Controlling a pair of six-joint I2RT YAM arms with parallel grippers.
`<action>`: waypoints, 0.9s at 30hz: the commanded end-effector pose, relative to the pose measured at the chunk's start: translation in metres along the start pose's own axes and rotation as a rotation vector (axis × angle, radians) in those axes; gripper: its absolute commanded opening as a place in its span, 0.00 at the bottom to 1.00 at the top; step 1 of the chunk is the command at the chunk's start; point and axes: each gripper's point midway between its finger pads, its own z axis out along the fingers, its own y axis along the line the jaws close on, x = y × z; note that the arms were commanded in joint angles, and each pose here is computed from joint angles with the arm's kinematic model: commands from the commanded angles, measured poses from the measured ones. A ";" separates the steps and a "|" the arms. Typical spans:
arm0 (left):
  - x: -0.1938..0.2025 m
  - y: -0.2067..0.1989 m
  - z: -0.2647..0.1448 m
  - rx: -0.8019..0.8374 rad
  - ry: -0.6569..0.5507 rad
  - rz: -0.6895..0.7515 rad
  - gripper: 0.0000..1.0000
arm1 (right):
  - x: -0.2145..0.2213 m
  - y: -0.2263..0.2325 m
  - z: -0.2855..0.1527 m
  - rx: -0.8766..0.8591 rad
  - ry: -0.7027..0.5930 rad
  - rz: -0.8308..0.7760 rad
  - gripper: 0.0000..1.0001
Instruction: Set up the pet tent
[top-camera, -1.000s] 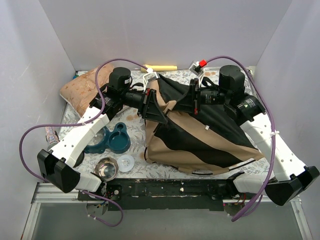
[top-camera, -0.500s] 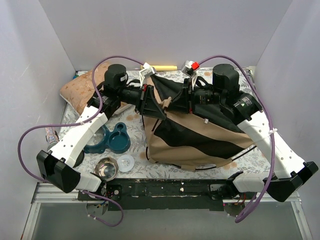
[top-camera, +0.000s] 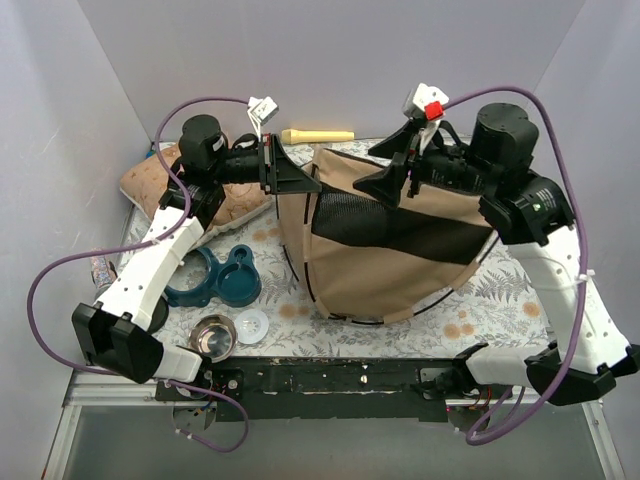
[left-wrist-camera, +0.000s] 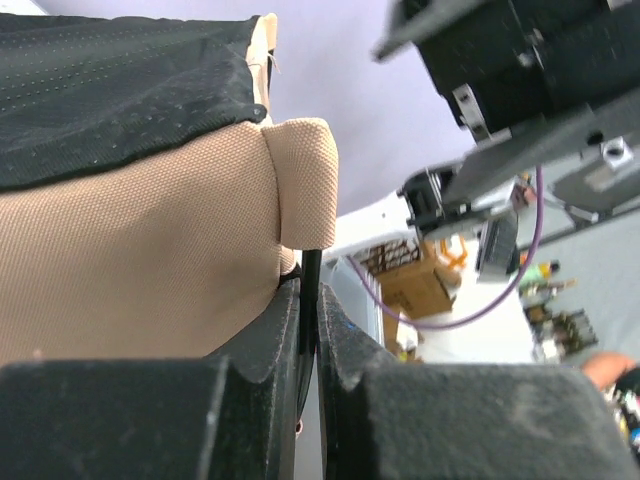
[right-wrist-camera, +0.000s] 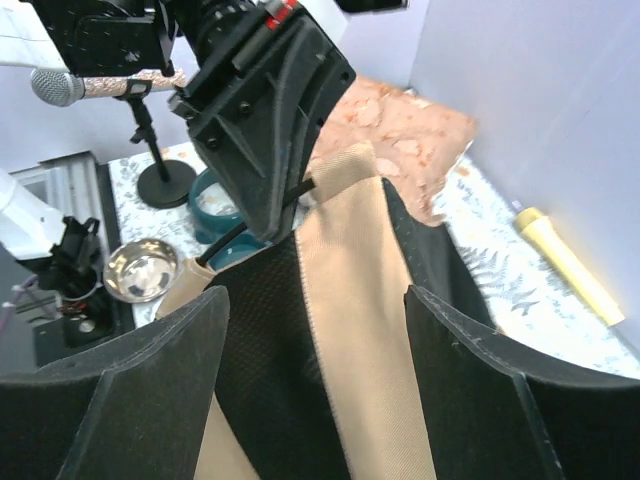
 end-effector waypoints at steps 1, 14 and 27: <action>-0.038 0.021 -0.003 -0.127 -0.158 -0.210 0.00 | -0.039 0.009 -0.038 0.073 -0.088 -0.209 0.78; -0.062 0.123 -0.063 -0.216 -0.342 -0.646 0.00 | 0.164 0.045 -0.101 0.006 0.230 -0.600 0.75; -0.045 0.147 -0.069 -0.258 -0.342 -0.689 0.00 | 0.251 0.069 -0.095 -0.341 0.264 -1.072 0.67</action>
